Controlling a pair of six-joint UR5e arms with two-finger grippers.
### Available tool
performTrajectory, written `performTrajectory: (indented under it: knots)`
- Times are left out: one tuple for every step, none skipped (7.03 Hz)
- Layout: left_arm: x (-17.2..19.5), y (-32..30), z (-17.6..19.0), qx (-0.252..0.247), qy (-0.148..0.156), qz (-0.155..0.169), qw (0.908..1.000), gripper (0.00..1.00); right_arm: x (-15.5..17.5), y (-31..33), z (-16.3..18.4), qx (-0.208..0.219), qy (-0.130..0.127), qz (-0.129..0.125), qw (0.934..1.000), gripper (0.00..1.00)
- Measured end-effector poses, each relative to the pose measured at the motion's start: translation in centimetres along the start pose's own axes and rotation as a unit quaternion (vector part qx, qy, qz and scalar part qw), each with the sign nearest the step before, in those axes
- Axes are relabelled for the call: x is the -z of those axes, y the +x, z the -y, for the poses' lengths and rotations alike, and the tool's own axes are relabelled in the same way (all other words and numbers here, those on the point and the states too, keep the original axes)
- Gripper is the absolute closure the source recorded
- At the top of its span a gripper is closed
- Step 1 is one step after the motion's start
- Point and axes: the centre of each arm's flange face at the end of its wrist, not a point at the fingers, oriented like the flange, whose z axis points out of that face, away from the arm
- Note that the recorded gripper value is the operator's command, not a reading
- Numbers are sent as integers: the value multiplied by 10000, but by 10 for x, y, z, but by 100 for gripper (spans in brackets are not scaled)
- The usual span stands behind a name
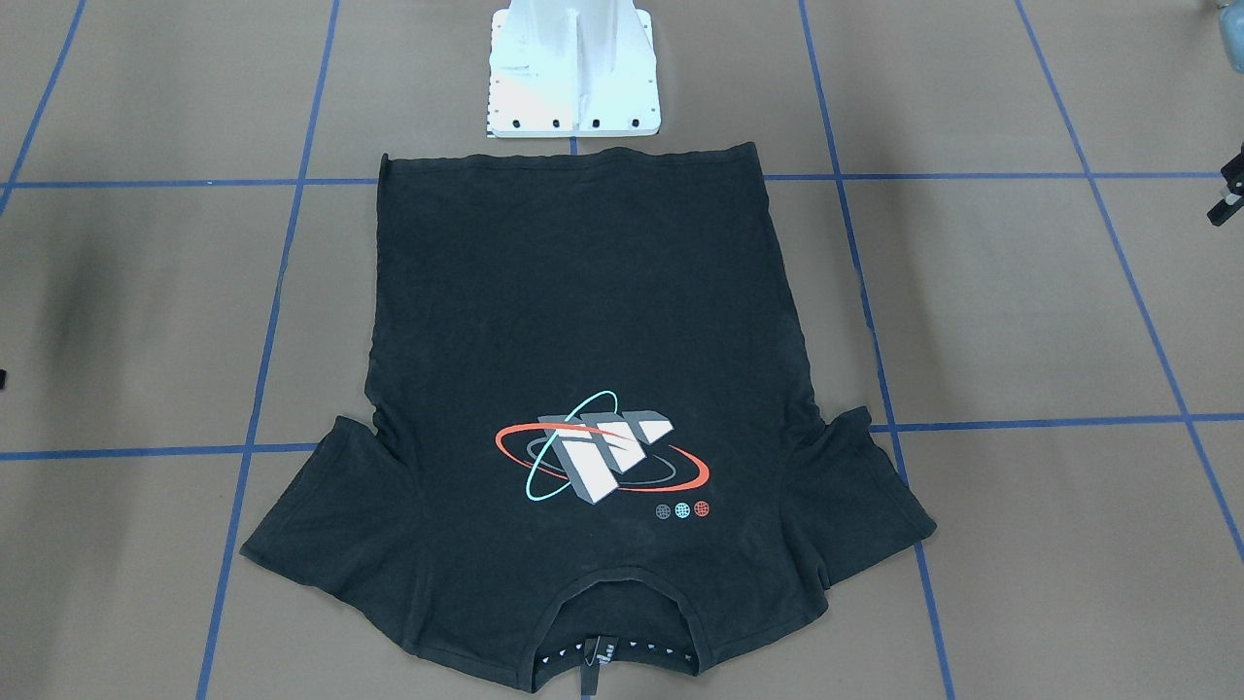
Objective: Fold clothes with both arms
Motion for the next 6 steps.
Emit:
performTrajectory:
  knots:
    - [1,1,1,-37,40,-6,10000,0,-11,-44,36,-258,143,-32,9996,6]
    - [1,2,1,-33,62,-8,10000,0,-25,-90,72,-580,342,-111,9977,10]
    - [2,3,2,-11,79,-15,10000,0,-48,-126,94,-892,664,-179,9936,15]
    - [2,4,2,12,116,-23,9999,0,-73,-146,99,-1096,1044,-122,9884,15]
    - [3,6,3,42,163,-31,9999,0,-96,-155,97,-1161,1269,21,9851,17]
    - [3,6,3,70,190,-37,9998,0,-117,-162,93,-1103,1374,101,9843,19]
